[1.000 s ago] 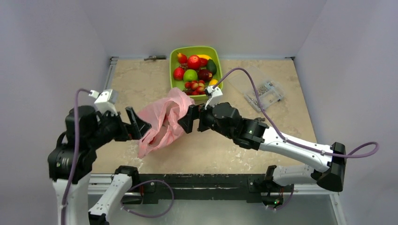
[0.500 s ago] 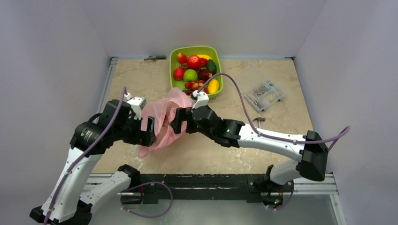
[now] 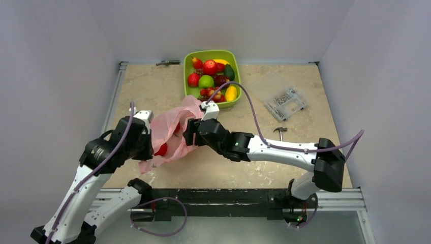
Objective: Take the fake fruits out of the plastic bag
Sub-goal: Adjust the plastic bag at the center of the board, then take out the fake fruit from the plastic bag.
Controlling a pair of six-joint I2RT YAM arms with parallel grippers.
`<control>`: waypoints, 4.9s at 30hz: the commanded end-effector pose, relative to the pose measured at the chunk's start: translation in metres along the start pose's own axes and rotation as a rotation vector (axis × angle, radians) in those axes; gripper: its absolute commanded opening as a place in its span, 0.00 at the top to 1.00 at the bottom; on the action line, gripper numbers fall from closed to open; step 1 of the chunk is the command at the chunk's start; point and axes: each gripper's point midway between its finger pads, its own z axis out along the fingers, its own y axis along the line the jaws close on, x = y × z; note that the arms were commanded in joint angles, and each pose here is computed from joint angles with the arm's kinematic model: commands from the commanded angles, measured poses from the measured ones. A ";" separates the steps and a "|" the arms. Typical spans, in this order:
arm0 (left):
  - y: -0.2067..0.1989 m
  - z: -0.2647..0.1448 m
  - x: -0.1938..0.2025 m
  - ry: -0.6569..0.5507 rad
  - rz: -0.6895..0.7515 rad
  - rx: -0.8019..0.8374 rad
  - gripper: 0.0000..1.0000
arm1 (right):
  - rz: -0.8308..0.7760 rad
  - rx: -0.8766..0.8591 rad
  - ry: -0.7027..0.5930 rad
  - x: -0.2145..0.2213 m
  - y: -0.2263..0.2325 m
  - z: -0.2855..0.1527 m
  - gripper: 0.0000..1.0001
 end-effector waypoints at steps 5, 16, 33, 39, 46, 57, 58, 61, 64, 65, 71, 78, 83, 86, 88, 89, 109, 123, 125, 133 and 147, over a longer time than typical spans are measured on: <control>0.040 -0.026 -0.001 -0.432 -0.386 -0.037 1.00 | -0.077 0.307 -0.114 -0.016 -0.057 0.001 1.00; 0.029 -0.034 0.012 -0.636 -0.454 0.196 1.00 | -0.200 0.288 0.084 0.041 -0.115 -0.057 1.00; -0.006 -0.017 0.032 -0.385 -0.343 0.283 1.00 | -0.337 -0.059 -0.038 -0.086 -0.012 -0.127 0.09; -0.006 -0.013 0.033 -0.355 -0.353 0.261 1.00 | -0.214 -0.351 -0.027 -0.078 0.079 -0.098 0.28; 0.001 -0.011 0.043 -0.334 -0.382 0.232 1.00 | -0.172 -0.377 -0.062 -0.007 0.105 -0.050 0.60; 0.002 -0.005 0.051 -0.303 -0.422 0.222 1.00 | -0.210 -0.409 0.025 0.107 0.098 0.020 0.73; 0.003 -0.002 0.053 -0.289 -0.428 0.215 1.00 | -0.201 -0.412 0.058 0.122 0.097 0.025 0.72; 0.002 0.005 0.066 -0.231 -0.427 0.204 1.00 | -0.162 -0.425 0.131 0.160 0.089 0.039 0.73; 0.001 0.005 0.069 -0.214 -0.415 0.208 1.00 | -0.140 -0.437 0.167 0.178 0.086 0.044 0.72; 0.001 0.005 0.069 -0.212 -0.411 0.208 1.00 | -0.138 -0.430 0.176 0.180 0.083 0.044 0.72; -0.008 0.007 0.069 -0.183 -0.357 0.245 1.00 | -0.166 -0.351 0.097 0.152 0.076 0.043 0.69; -0.016 0.006 0.068 -0.176 -0.326 0.286 1.00 | -0.154 -0.217 -0.013 0.114 0.062 0.059 0.46; -0.011 0.003 0.068 -0.214 -0.350 0.282 1.00 | -0.148 -0.237 -0.046 0.108 0.073 0.076 0.34; -0.010 0.000 0.069 -0.238 -0.366 0.298 1.00 | -0.162 -0.233 -0.062 0.107 0.076 0.088 0.26; -0.010 -0.002 0.068 -0.253 -0.366 0.306 1.00 | -0.176 -0.254 -0.067 0.107 0.081 0.092 0.22; -0.010 -0.002 0.069 -0.254 -0.367 0.308 1.00 | -0.180 -0.261 -0.078 0.106 0.083 0.095 0.18; -0.013 0.005 0.068 -0.211 -0.358 0.290 1.00 | -0.331 -0.344 -0.202 0.135 0.105 0.166 0.02; -0.011 0.003 0.069 -0.225 -0.370 0.289 1.00 | -0.330 -0.184 -0.305 0.091 0.062 0.143 0.73; -0.011 0.003 0.069 -0.222 -0.376 0.288 1.00 | -0.354 -0.206 -0.288 0.090 0.060 0.131 0.83; -0.005 0.004 0.066 -0.243 -0.395 0.256 1.00 | -0.389 -0.308 -0.127 0.115 0.049 0.090 0.99; 0.015 -0.017 0.052 -0.324 -0.436 0.162 1.00 | -0.384 -0.523 0.047 0.093 0.070 -0.004 1.00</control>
